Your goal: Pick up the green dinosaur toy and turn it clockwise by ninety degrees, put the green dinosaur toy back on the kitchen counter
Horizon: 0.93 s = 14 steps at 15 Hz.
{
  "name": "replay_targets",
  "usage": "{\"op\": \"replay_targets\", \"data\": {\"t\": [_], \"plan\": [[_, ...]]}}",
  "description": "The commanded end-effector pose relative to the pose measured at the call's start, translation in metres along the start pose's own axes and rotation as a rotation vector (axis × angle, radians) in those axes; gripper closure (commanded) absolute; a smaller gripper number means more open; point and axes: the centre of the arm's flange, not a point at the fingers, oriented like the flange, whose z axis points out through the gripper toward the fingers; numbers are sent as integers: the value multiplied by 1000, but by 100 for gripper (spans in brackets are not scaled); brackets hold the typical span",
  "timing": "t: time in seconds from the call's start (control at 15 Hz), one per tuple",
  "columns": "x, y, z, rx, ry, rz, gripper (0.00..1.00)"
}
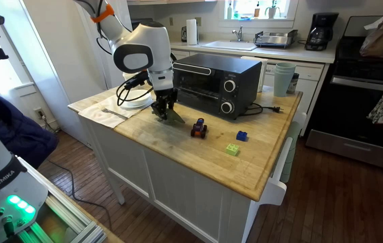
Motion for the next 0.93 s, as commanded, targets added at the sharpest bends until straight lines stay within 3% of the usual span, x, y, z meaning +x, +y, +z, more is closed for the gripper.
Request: {"op": "replay_targets", "data": {"t": [0.0,0.07,0.13,0.6,0.87], "plan": [[0,0,0,0,0,1,52],[0,0,0,0,0,2,52],[-1,-1,0,9,-5,29,77],[-23,-1,-1,58,-43,278,77],[-29,2,2,17,-34,424,77]]}}
